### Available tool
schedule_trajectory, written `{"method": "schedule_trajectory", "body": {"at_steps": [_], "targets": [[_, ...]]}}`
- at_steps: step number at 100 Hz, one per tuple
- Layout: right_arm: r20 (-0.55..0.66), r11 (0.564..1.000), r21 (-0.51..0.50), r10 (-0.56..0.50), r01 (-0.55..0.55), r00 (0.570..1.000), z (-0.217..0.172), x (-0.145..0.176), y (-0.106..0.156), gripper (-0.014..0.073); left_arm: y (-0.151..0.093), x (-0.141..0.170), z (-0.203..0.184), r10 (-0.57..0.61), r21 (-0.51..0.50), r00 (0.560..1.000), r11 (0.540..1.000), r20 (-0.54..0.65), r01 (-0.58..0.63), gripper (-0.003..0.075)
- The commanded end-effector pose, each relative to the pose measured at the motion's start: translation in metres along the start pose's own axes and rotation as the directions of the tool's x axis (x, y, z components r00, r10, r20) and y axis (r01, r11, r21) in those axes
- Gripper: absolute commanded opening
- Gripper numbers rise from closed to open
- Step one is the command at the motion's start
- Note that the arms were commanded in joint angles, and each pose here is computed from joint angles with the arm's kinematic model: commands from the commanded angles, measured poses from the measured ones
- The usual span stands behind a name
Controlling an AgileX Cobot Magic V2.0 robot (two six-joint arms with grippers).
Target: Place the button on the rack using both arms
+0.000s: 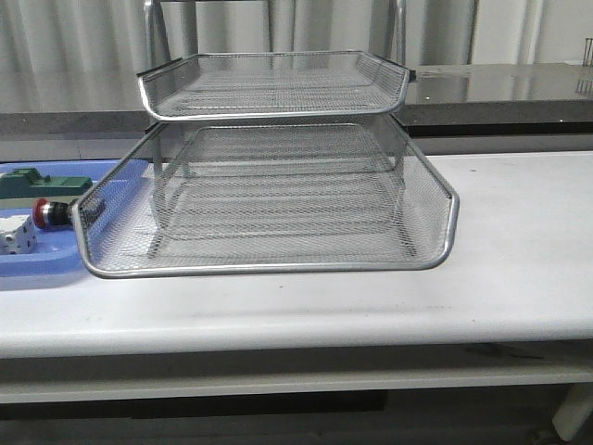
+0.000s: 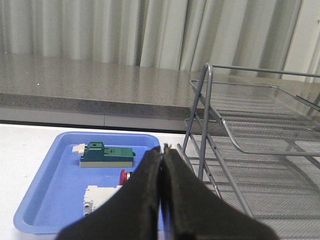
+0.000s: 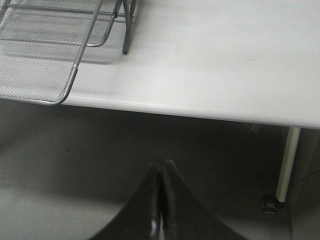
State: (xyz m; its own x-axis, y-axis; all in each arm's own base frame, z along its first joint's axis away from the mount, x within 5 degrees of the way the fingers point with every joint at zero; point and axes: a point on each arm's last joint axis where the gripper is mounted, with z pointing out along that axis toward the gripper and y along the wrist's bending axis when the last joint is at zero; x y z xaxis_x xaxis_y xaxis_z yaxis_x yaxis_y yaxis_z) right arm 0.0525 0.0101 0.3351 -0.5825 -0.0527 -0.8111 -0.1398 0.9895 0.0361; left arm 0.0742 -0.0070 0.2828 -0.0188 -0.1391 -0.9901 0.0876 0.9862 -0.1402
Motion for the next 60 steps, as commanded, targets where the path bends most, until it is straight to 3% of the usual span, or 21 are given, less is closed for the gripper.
{"method": "schedule_trajectory", "body": {"at_steps": [1,31,60], "targets": [[0.092,1.0,0.009,-0.002,0.001,0.996,-0.007,-0.013,0.0,-0.0068,-0.005,-0.039,0.017,-0.023,-0.001,0.999,1.0,0.033,0.023,-0.0021],[0.092,1.0,0.009,-0.002,0.001,0.996,-0.007,-0.013,0.0,-0.0068,-0.013,-0.097,0.11,0.009,-0.01,0.975,1.0,-0.221,-0.012,-0.0021],[0.092,1.0,0.008,-0.001,0.0,0.996,-0.007,-0.013,0.0,-0.0068,-0.008,-0.101,0.195,0.138,-0.008,0.851,0.986,-0.506,-0.165,-0.0021]]}}
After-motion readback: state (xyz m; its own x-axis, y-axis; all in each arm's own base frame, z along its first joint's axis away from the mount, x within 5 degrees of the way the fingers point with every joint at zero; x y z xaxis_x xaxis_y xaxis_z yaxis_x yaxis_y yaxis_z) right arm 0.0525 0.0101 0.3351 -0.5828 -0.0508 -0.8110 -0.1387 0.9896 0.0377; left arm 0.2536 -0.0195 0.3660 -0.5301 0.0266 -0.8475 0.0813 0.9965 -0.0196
